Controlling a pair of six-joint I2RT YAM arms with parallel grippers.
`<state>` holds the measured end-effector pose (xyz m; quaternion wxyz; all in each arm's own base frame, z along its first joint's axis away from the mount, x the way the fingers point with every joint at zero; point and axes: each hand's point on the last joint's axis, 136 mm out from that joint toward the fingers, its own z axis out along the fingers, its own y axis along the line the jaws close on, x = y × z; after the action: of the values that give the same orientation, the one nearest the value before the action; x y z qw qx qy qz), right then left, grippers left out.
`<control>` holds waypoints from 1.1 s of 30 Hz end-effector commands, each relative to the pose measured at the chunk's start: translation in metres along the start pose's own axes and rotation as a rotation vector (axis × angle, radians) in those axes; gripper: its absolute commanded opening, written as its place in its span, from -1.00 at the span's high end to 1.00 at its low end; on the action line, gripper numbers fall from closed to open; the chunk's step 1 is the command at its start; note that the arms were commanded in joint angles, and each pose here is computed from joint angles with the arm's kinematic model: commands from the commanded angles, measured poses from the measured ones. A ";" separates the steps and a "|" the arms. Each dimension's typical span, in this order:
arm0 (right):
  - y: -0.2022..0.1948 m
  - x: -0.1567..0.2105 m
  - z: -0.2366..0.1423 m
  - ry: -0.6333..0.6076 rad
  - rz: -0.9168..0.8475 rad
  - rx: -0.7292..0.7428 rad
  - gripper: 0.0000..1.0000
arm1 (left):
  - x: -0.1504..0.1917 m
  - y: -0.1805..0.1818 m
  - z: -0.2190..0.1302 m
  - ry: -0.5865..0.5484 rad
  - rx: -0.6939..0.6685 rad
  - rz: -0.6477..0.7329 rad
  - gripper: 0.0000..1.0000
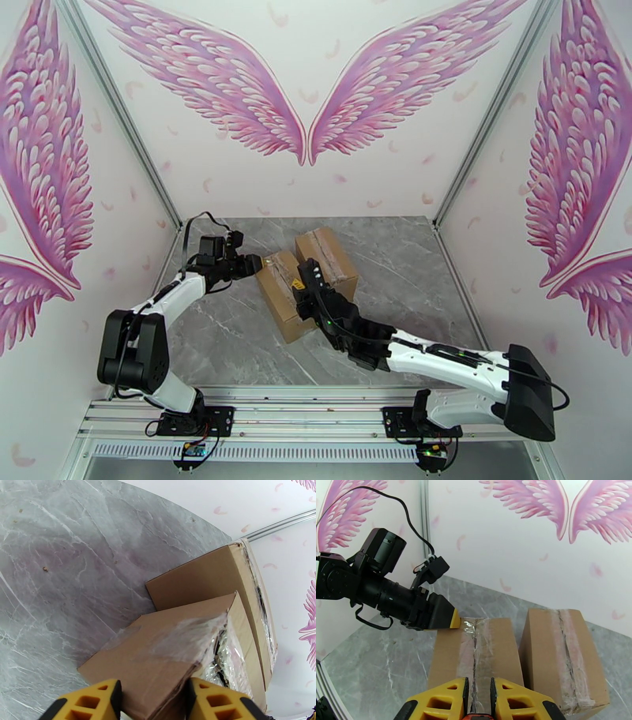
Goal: Unpack the express box
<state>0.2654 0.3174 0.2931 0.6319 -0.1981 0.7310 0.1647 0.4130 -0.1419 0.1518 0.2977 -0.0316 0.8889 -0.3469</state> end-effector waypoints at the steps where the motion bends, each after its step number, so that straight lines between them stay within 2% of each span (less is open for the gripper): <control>1: -0.001 0.018 -0.017 0.069 -0.035 -0.015 1.00 | 0.055 0.071 0.005 0.134 -0.277 -0.160 0.11; 12: -0.008 0.028 -0.037 0.102 0.005 -0.033 1.00 | 0.059 0.070 0.005 0.130 -0.294 -0.171 0.14; 19: -0.032 -0.009 -0.062 -0.040 0.098 0.004 1.00 | 0.057 0.058 0.000 0.110 -0.279 -0.169 0.14; 24: -0.055 -0.045 -0.086 -0.187 0.192 0.041 1.00 | 0.054 0.041 -0.020 0.060 -0.259 -0.178 0.14; 27: -0.063 -0.053 -0.093 -0.225 0.222 0.059 1.00 | 0.054 0.032 -0.036 0.016 -0.252 -0.198 0.14; 33: -0.079 -0.029 -0.089 -0.177 0.260 0.142 1.00 | 0.062 0.021 -0.065 -0.053 -0.250 -0.258 0.14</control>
<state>0.2260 0.2181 0.3514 0.6857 -0.0719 0.6883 0.2256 0.3550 -0.1160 0.1610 0.3030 -0.1421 0.8946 -0.2962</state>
